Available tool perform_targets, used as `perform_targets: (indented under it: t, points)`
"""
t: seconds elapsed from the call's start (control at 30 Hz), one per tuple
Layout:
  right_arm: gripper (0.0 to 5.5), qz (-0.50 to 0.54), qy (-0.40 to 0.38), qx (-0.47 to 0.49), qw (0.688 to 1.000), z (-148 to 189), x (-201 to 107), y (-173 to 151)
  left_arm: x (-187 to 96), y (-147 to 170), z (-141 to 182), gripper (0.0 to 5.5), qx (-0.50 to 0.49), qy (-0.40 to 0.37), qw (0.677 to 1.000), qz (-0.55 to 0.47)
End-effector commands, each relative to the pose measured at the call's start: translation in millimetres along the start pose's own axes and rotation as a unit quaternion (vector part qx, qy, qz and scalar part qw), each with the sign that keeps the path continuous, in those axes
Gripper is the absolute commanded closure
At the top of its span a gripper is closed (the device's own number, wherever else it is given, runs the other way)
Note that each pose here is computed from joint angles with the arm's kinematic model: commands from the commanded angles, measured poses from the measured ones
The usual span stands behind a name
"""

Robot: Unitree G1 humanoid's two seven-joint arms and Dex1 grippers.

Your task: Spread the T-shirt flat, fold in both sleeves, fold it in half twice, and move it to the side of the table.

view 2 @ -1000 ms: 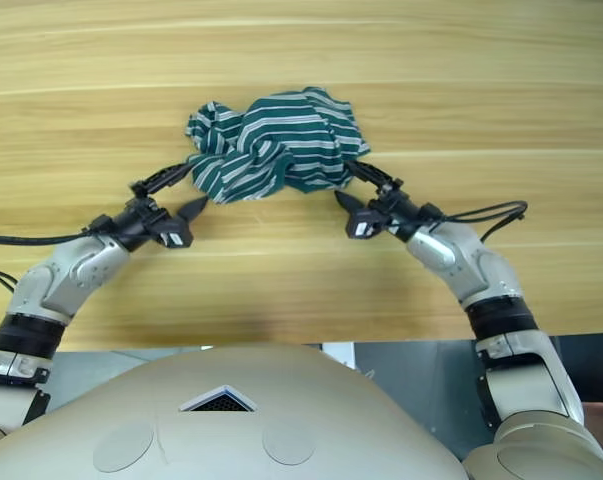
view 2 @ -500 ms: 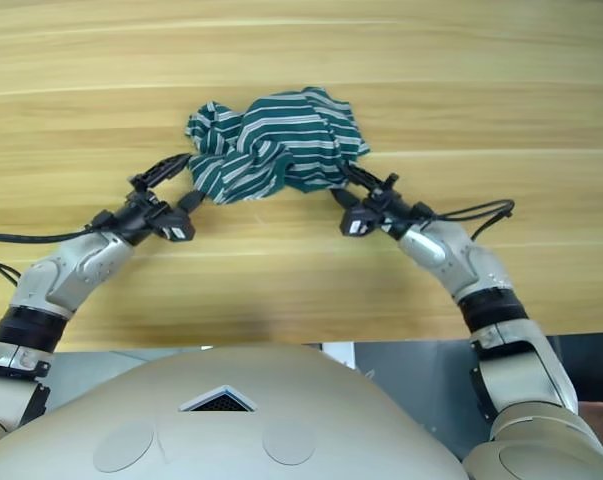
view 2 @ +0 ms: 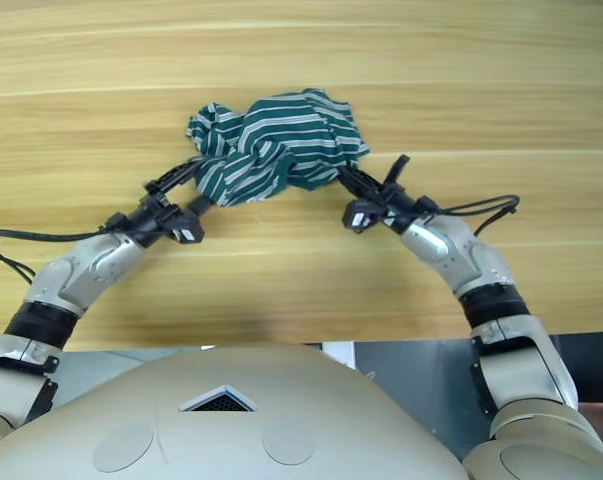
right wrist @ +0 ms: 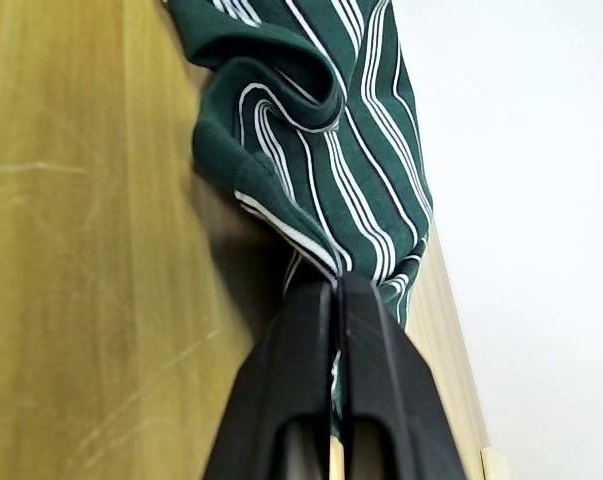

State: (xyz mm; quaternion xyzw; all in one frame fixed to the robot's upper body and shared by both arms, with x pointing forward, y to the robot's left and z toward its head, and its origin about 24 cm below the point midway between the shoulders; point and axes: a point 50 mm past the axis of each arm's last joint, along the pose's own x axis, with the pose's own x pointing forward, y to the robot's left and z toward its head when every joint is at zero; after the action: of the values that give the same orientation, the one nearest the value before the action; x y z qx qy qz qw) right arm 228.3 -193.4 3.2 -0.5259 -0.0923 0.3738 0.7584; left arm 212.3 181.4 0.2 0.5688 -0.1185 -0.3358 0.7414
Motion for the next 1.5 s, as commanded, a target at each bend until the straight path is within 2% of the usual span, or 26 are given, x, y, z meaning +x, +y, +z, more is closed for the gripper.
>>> perform_targets:
  t: [0.03, 0.37, 0.6, 0.73, 0.9, 1.07, 1.2, 1.3, 1.37, 1.43, 1.5]
  points:
    - [5.5, 0.069, 0.041, 0.004, 0.997, -10.0, -12.2, 26.1, 1.0, 3.1, -4.0, 2.89, 0.017, 0.004, 1.0, 0.011]
    - [5.5, 0.068, 0.044, 0.007, 0.997, -13.5, -9.8, 27.9, -0.1, 6.3, 14.4, 4.4, -0.007, -0.061, 0.995, 0.076]
    - [5.5, 0.07, 0.045, 0.008, 0.997, -14.9, -9.2, 31.0, 0.3, 4.0, 13.9, 5.47, -0.015, -0.061, 0.994, 0.088]
    - [5.5, 0.025, 0.027, 0.027, 0.999, -12.9, -12.2, 16.6, -8.6, 14.0, 9.4, 5.47, -0.056, -0.046, 0.988, 0.135]
    - [5.5, -0.079, -0.059, 0.121, 0.988, 4.2, -44.7, -15.7, -36.0, 36.5, 4.1, 5.47, -0.141, -0.05, 0.968, 0.202]
    - [5.5, -0.176, -0.153, 0.217, 0.948, 27.9, -97.8, -45.3, -64.9, 48.8, 18.1, 5.47, -0.23, -0.095, 0.941, 0.231]
    - [5.5, -0.234, -0.223, 0.274, 0.906, 40.2, -116.2, -70.3, -78.3, 60.0, 31.3, 5.47, -0.293, -0.142, 0.914, 0.241]
    - [5.5, -0.265, -0.246, 0.271, 0.892, 31.4, -90.3, -97.8, -59.4, 84.1, 14.2, 5.47, -0.303, -0.156, 0.9, 0.272]
    - [5.5, -0.31, -0.243, 0.276, 0.877, 20.0, -54.2, -125.2, -27.0, 104.9, -7.8, 5.47, -0.311, -0.147, 0.888, 0.305]
    - [5.5, -0.358, -0.178, 0.249, 0.882, 2.5, -0.5, -160.0, 19.8, 135.7, -32.7, 5.47, -0.325, -0.114, 0.88, 0.326]
    - [5.5, -0.387, -0.107, 0.231, 0.886, -1.1, 50.4, -195.7, 65.3, 169.8, -46.1, 5.47, -0.358, -0.077, 0.872, 0.325]
